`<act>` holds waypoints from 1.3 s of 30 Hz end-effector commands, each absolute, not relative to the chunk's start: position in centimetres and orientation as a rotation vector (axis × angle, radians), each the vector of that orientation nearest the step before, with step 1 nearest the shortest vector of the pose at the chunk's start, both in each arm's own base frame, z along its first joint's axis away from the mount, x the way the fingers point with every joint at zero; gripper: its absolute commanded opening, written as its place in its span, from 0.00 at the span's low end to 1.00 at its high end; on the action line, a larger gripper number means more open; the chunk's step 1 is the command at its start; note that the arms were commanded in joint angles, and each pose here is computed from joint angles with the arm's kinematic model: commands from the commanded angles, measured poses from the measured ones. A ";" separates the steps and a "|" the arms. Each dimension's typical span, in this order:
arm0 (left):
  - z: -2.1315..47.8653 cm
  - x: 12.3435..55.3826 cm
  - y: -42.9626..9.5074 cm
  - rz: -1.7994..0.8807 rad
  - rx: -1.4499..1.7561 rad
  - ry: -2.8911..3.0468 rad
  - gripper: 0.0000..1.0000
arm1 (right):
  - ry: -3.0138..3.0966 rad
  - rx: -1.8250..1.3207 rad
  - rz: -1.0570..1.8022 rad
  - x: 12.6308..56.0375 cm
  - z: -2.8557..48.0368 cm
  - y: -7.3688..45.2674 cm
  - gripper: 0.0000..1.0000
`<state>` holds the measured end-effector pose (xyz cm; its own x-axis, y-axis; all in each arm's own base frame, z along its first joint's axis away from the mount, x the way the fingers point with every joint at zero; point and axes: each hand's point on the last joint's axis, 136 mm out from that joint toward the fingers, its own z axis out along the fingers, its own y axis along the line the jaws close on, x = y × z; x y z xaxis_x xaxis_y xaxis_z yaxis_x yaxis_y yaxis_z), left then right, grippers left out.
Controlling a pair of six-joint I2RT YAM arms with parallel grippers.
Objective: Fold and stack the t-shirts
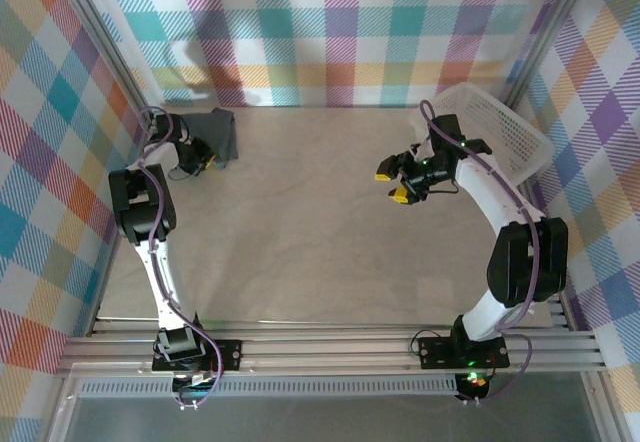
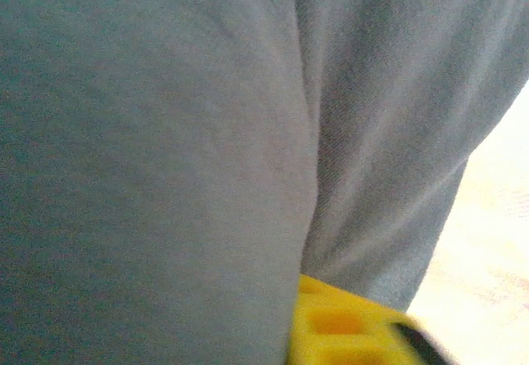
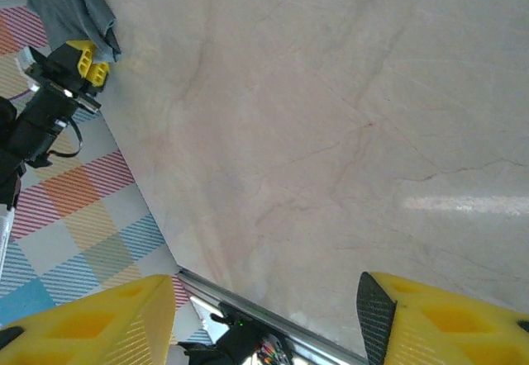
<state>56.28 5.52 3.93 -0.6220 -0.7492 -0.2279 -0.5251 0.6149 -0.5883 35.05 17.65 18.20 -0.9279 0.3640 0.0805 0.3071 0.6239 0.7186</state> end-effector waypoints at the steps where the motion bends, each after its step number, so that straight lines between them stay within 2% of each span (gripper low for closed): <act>1: 5.8 55.1 5.8 -0.574 -0.993 2.378 0.62 | 2.619 0.469 1.269 36.0 21.6 18.0 0.62; 2: 7.2 54.7 5.6 -0.562 -0.981 2.352 0.83 | 2.560 0.442 1.278 36.2 22.7 18.0 0.64; 3: 8.9 54.3 5.4 -0.555 -0.974 2.318 1.00 | 2.501 0.415 1.283 36.4 24.0 17.9 0.65; 4: 10.3 53.9 5.0 -0.560 -0.982 2.284 1.00 | 2.449 0.398 1.280 36.6 25.0 17.8 0.80; 5: 11.6 53.1 4.4 -0.564 -0.992 2.257 1.00 | 2.387 0.380 1.286 36.7 26.3 17.7 0.99; 10: 17.0 47.6 1.2 -0.488 -1.002 2.169 1.00 | 2.241 0.424 1.221 36.9 29.9 16.3 1.00; 14: 23.3 42.7 0.3 -0.387 -0.913 2.038 1.00 | 2.227 0.394 1.131 36.2 32.0 15.2 1.00; 17: 26.7 38.6 1.2 -0.239 -0.904 1.990 1.00 | 2.210 0.378 0.973 35.2 33.1 13.3 1.00; 20: 27.8 33.6 4.3 0.027 -1.007 1.927 1.00 | 2.238 0.439 0.729 34.1 32.2 10.1 1.00; 22: 27.2 30.9 6.0 0.185 -1.006 1.913 1.00 | 2.261 0.515 0.514 33.4 30.1 7.1 1.00; 25: 25.1 30.0 5.2 0.218 -0.704 1.960 1.00 | 2.150 0.380 0.311 33.6 27.2 4.8 1.00; 29: 18.3 29.0 3.7 0.230 -0.437 2.063 1.00 | 2.016 0.225 -0.024 32.7 21.8 1.1 1.00; 31: 15.8 29.0 3.6 0.212 -0.441 2.059 1.00 | 2.040 0.161 -0.131 32.4 19.1 0.2 1.00; 36: 10.7 30.7 3.8 0.221 -0.429 2.072 1.00 | 2.115 0.186 -0.188 32.1 12.5 -1.3 1.00; 39: 9.9 33.5 3.6 0.209 -0.361 2.093 1.00 | 2.128 0.208 -0.179 32.8 10.2 -1.8 1.00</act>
